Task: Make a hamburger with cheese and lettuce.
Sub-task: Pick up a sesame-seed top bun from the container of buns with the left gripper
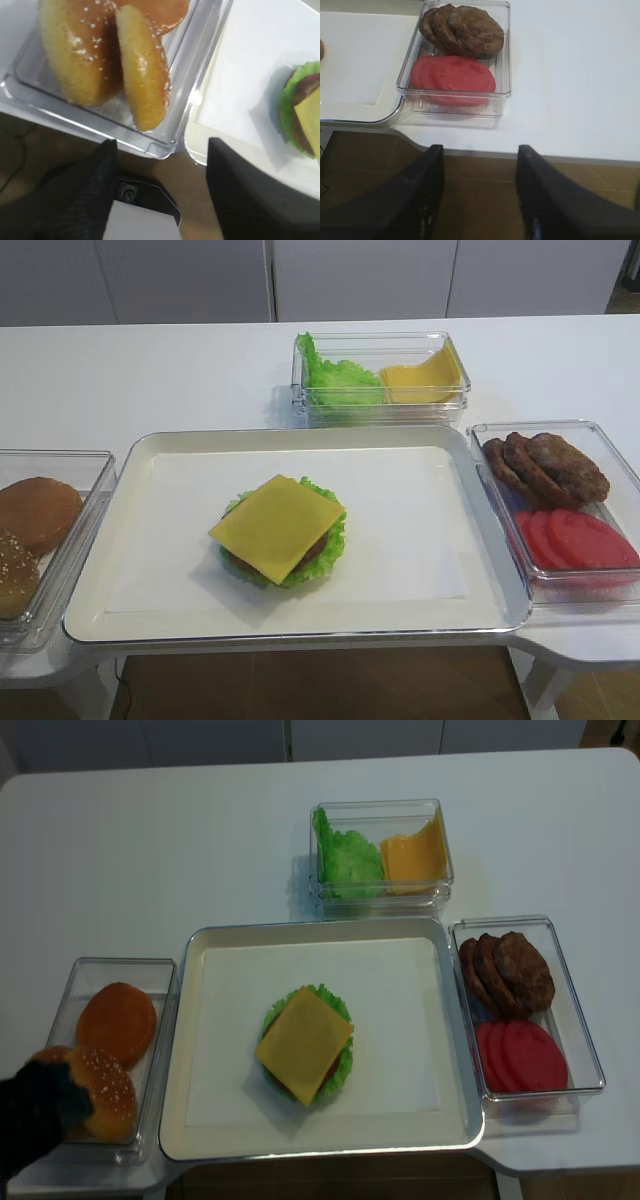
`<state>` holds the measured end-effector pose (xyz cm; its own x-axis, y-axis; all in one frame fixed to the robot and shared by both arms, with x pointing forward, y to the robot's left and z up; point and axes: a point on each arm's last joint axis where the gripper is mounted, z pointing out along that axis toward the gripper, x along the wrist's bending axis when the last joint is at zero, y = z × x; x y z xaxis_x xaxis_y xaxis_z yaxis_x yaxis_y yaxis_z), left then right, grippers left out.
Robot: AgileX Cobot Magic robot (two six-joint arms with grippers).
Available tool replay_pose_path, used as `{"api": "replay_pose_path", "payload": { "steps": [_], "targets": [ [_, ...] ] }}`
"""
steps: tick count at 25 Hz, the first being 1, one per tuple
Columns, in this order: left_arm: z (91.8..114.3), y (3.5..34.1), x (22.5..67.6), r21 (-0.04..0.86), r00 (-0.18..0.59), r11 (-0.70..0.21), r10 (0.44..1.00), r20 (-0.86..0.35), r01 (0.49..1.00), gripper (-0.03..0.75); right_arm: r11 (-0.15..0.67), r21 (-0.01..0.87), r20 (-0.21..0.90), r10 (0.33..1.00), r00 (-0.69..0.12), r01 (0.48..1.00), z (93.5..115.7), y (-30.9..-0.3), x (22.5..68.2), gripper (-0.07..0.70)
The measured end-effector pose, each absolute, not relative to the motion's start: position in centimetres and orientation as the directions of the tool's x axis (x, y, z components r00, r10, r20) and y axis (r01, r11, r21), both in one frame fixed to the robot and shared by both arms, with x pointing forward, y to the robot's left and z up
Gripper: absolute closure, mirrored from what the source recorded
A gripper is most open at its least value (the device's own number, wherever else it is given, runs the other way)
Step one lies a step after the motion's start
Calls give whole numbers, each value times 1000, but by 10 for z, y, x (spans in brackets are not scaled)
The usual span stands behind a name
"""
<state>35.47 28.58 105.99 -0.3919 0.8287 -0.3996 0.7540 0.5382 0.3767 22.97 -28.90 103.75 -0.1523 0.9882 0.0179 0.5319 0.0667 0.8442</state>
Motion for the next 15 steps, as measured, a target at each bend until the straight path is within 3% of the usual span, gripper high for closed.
{"api": "replay_pose_path", "payload": {
  "steps": [9, 15],
  "targets": [
    [1048, 283, 385, 334, -425, 572, 802, -420, 749, 301, 67, 844, 18, 988, -152, 532, 1038, -289, 230, 260],
    [1046, 291, 388, 368, -481, 601, 795, -371, 710, 301, 67, 844, 18, 988, -152, 532, 1038, -289, 230, 260]
  ]
}}
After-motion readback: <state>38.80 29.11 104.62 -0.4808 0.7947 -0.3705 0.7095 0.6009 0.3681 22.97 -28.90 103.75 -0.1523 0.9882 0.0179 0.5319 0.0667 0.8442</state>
